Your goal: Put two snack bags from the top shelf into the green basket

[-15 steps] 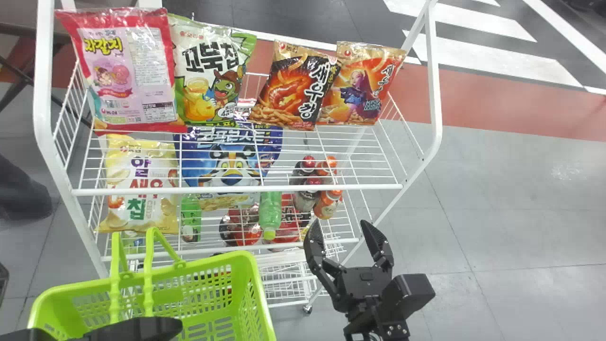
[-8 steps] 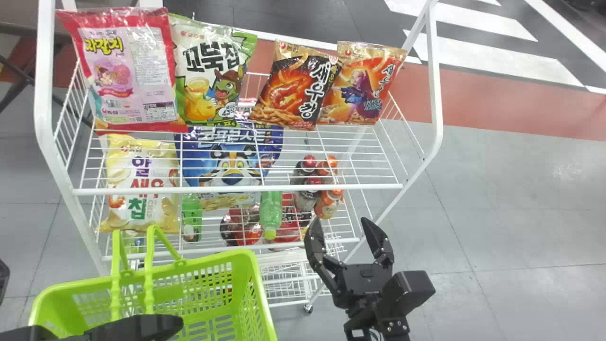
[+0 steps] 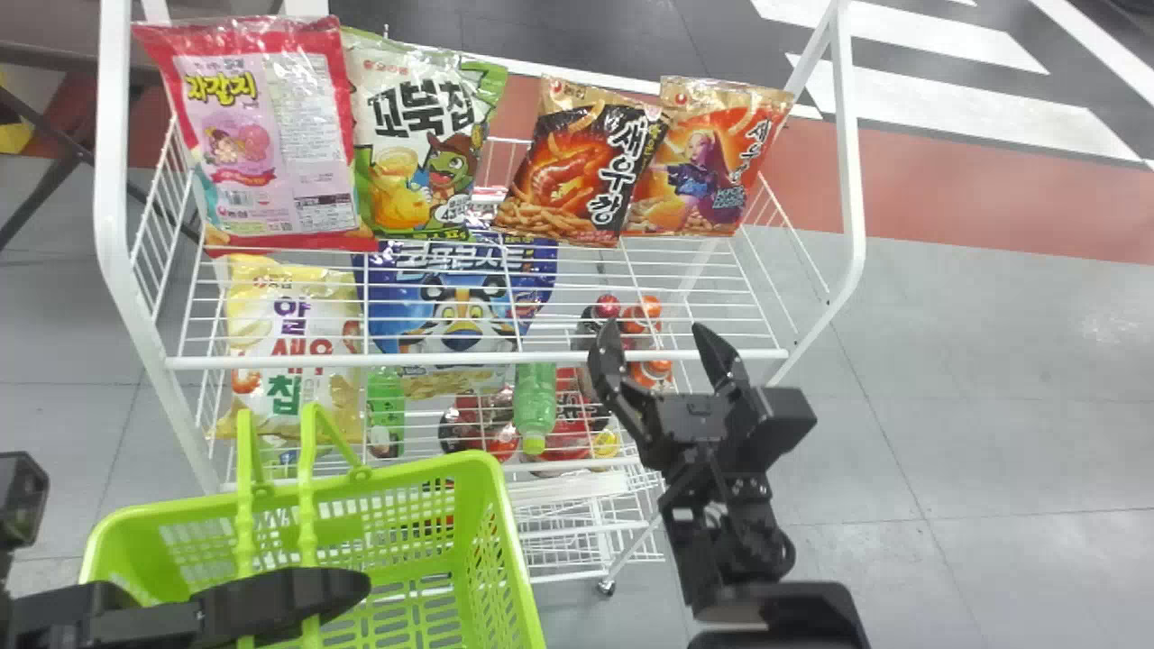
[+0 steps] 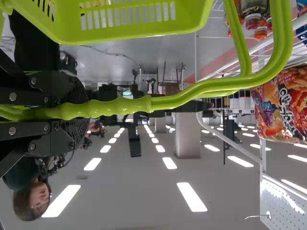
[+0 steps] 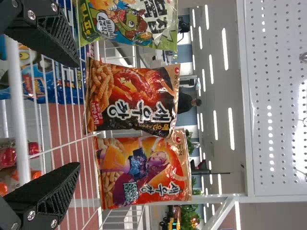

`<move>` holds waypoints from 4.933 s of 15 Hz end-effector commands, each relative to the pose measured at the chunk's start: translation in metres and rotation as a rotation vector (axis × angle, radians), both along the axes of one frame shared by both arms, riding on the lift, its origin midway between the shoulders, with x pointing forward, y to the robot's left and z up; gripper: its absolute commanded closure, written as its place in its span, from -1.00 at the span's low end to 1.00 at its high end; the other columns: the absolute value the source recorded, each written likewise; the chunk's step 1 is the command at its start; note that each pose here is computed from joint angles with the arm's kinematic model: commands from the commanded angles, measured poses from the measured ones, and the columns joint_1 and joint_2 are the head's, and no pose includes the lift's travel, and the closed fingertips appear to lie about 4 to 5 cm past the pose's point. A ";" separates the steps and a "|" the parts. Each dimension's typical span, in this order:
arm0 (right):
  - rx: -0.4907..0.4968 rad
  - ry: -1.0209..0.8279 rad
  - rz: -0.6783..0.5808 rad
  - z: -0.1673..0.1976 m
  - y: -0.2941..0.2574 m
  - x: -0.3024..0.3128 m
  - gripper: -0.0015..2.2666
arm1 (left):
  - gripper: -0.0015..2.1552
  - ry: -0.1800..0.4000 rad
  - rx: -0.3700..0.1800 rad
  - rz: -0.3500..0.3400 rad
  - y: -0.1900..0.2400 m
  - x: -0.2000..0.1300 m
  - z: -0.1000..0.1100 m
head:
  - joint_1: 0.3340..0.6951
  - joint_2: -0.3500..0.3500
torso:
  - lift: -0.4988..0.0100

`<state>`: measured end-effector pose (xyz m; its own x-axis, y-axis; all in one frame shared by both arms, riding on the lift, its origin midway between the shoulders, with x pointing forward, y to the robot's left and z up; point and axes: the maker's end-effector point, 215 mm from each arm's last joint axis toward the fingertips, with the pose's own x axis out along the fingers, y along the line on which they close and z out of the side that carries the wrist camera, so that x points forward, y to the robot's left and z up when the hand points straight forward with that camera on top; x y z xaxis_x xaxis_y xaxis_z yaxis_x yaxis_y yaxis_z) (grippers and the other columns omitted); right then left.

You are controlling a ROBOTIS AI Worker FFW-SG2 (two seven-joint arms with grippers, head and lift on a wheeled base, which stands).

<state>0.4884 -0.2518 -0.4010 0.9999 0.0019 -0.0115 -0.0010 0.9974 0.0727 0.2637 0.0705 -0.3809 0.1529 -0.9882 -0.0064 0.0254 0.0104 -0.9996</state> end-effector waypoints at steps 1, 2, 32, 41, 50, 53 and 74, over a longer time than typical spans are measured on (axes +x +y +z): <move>0.003 0.013 0.005 0.005 0.002 0.029 -0.94 | 0.99 -0.002 -0.001 -0.004 0.000 0.000 0.001 | 1.00 -0.79 | 0.96; 0.001 0.019 0.008 0.007 0.003 0.041 -0.94 | 0.99 -0.001 -0.001 -0.006 -0.001 0.000 0.001 | 1.00 -0.77 | 0.96; -0.128 0.069 0.115 0.014 0.036 0.185 0.98 | 0.99 -0.015 0.011 -0.063 -0.012 0.012 0.001 | 1.00 -0.52 | 0.96; -0.158 0.126 0.068 0.044 0.021 0.113 0.98 | 0.99 -0.005 0.008 -0.066 -0.013 0.011 -0.001 | 1.00 -0.62 | 0.96; -0.070 0.488 0.189 0.021 0.079 -0.012 0.98 | 0.99 -0.011 0.003 -0.059 -0.010 0.014 0.002 | 1.00 -0.60 | 0.96; -0.060 0.613 0.274 0.003 0.120 -0.054 0.98 | 0.99 -0.013 0.002 -0.053 -0.009 0.015 0.003 | 1.00 -0.46 | 0.96; -0.054 0.426 0.229 0.037 0.089 -0.021 -0.94 | 0.99 -0.011 -0.022 -0.043 -0.004 0.011 0.008 | 1.00 -0.14 | 0.96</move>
<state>0.4439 -0.1293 -0.3784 0.8340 0.2627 -0.4852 -0.2568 0.9631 0.0799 0.2764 0.0659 -0.3725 0.1144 -0.9933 0.0180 0.0387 -0.0137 -0.9992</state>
